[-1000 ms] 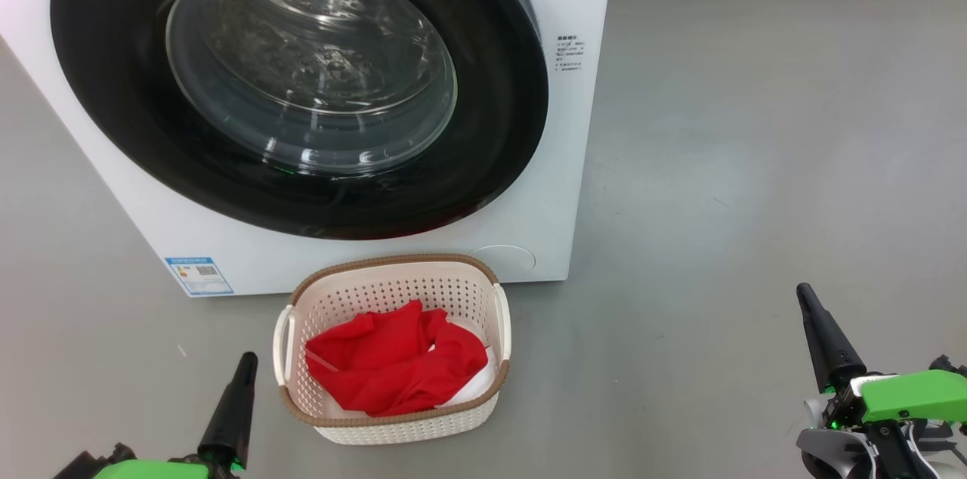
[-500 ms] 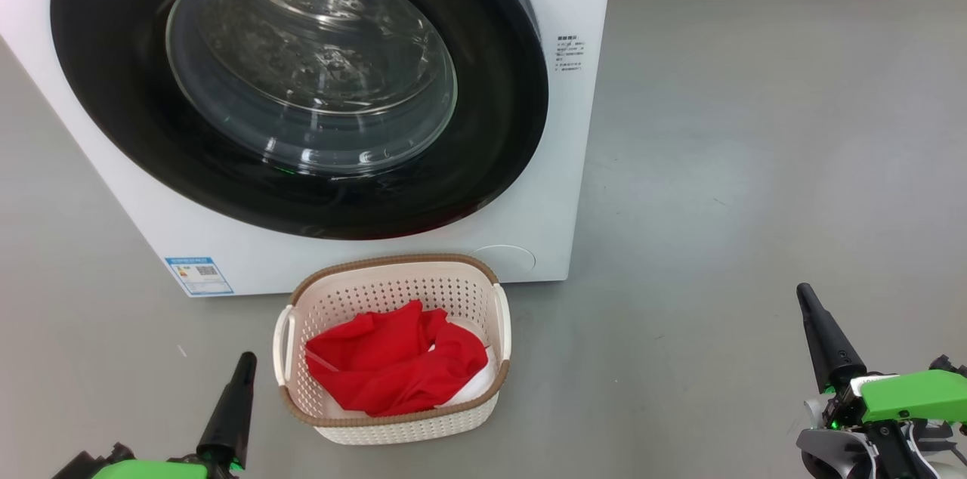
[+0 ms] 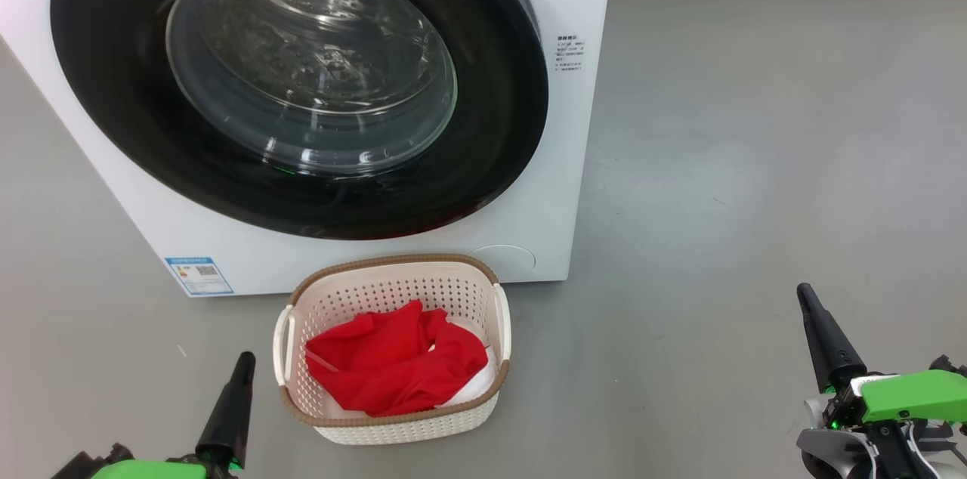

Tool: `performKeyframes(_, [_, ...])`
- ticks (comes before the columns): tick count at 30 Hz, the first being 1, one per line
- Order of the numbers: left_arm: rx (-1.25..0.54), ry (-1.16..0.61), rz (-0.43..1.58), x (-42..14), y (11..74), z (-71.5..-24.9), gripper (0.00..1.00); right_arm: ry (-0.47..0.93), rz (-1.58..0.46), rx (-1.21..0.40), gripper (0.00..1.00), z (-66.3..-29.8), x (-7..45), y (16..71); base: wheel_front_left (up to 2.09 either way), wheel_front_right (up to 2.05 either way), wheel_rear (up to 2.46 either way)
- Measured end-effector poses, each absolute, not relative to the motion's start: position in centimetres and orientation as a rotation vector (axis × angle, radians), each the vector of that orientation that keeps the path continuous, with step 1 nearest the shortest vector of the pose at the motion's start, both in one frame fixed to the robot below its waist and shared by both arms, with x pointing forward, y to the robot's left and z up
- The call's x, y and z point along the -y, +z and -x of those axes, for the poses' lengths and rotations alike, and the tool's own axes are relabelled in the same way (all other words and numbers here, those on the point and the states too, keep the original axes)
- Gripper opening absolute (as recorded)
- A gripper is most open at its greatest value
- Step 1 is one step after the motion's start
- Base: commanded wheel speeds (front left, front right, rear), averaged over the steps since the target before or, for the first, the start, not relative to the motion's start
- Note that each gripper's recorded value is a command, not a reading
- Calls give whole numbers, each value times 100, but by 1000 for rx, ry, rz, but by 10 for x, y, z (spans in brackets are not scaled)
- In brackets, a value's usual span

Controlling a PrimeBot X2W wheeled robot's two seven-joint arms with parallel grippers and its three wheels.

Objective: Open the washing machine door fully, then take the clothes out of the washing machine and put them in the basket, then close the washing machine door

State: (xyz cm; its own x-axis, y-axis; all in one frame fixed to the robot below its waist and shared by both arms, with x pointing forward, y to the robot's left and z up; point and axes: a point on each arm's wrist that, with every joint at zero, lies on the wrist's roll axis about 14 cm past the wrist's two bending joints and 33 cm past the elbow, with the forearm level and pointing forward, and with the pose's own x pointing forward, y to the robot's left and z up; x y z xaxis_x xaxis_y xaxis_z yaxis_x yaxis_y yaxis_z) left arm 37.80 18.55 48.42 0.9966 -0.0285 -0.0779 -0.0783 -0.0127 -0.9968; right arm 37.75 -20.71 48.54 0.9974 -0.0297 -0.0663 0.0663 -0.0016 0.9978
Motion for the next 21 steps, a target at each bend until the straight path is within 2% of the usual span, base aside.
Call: performKeyframes(21, [-83,39,1585,-186,484,-378,0,-76,-1571,-29,0,-377,207,485,0,0,0])
